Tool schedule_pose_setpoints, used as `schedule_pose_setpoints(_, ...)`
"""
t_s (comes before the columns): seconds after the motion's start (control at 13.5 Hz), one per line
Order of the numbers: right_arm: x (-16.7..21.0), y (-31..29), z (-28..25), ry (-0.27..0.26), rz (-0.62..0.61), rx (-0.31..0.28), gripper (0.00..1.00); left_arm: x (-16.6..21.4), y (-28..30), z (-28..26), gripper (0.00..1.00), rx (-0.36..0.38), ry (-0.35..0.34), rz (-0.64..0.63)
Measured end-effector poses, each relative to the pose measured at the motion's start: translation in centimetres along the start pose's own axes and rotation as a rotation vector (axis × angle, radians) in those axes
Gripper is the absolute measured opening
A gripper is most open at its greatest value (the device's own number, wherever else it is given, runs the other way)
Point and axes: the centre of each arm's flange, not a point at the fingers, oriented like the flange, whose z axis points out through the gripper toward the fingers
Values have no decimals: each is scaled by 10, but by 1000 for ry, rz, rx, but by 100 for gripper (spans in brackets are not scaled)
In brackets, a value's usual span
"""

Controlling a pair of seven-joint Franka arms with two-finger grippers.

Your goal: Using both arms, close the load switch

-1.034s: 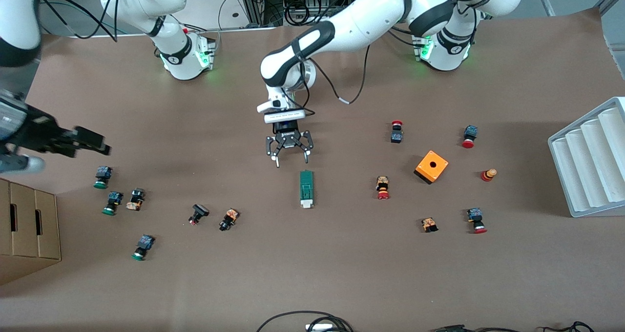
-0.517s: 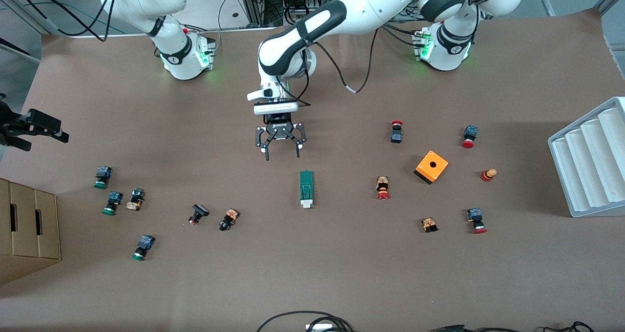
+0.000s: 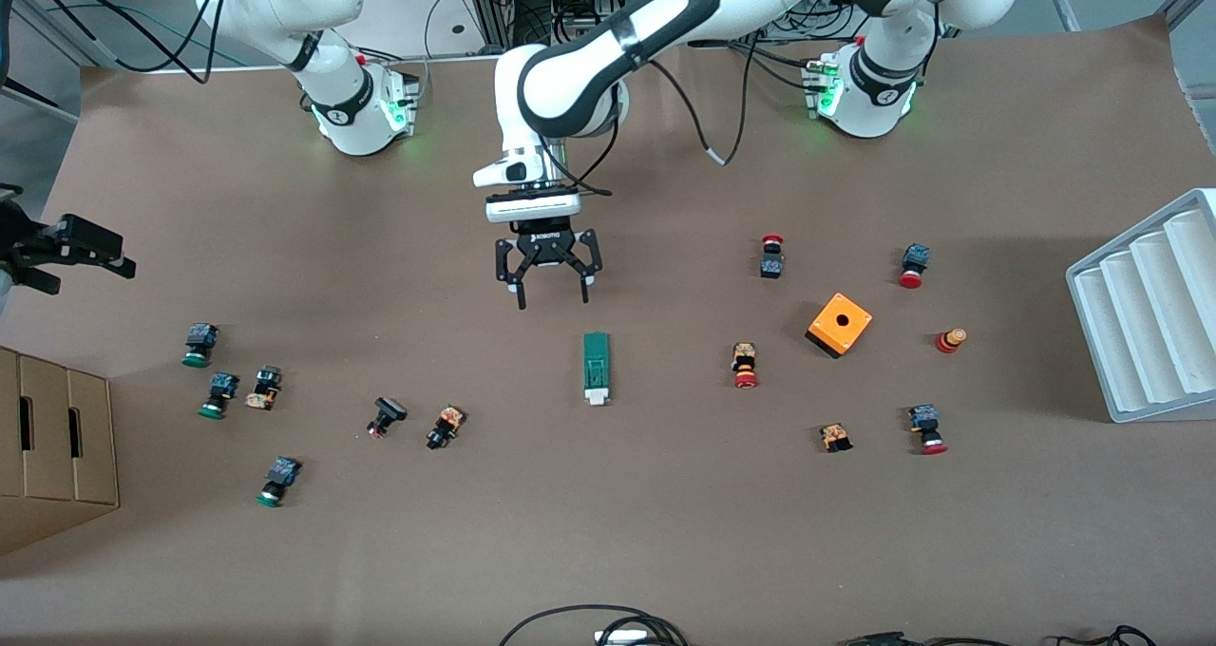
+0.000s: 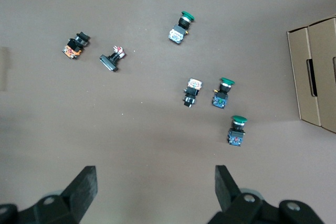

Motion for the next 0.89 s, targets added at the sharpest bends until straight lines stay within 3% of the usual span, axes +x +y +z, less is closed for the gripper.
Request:
schedule_pose_setpoints(0.3, 0, 0, 0, 1, 1, -1, 100, 52, -18, -17, 100, 2, -88, 64)
schedule_pose_setpoints(0.67, 0, 1, 0, 3, 1, -1, 100, 85, -31, -24, 100, -27, -150, 72)
schedule_pose_setpoints(0.89, 1, 1, 0, 2, 1, -2, 100, 126, -54, -28, 100, -30, -190, 93)
